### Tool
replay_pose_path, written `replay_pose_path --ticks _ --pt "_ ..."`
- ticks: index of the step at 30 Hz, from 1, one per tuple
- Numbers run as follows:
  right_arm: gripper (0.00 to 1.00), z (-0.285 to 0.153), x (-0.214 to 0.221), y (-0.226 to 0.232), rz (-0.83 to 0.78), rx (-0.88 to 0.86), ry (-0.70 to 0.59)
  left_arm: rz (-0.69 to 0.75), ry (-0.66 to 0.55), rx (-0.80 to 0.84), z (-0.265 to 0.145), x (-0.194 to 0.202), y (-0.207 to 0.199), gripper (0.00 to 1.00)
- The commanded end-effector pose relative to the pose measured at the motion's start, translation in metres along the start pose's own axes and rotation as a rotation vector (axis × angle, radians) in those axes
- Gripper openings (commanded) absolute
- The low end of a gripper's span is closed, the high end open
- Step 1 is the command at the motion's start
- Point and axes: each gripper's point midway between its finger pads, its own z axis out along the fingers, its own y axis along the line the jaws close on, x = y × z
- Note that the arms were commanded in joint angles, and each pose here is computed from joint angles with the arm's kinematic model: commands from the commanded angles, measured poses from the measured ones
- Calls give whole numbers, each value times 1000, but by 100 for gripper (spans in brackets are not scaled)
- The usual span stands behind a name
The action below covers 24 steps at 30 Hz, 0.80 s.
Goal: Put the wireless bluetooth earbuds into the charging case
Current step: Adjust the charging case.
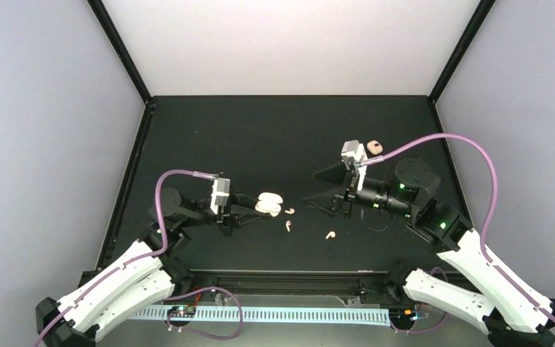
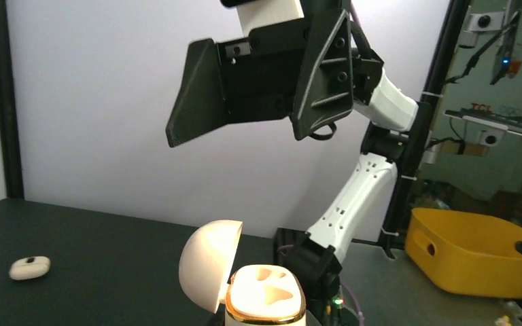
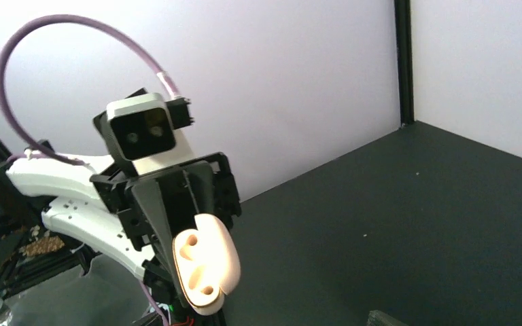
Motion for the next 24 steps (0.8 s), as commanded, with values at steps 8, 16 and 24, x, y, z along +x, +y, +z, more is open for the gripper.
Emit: replay_pose_path --ticks 8,16,24 --pt "73 14 1 33 -67 -190 80 9 -4 149 11 -27 -19 2" --pt "66 24 0 37 -26 -233 80 -3 17 188 18 -28 -21 2" --pt "56 32 -3 38 6 -255 82 -5 34 223 22 -27 -25 2"
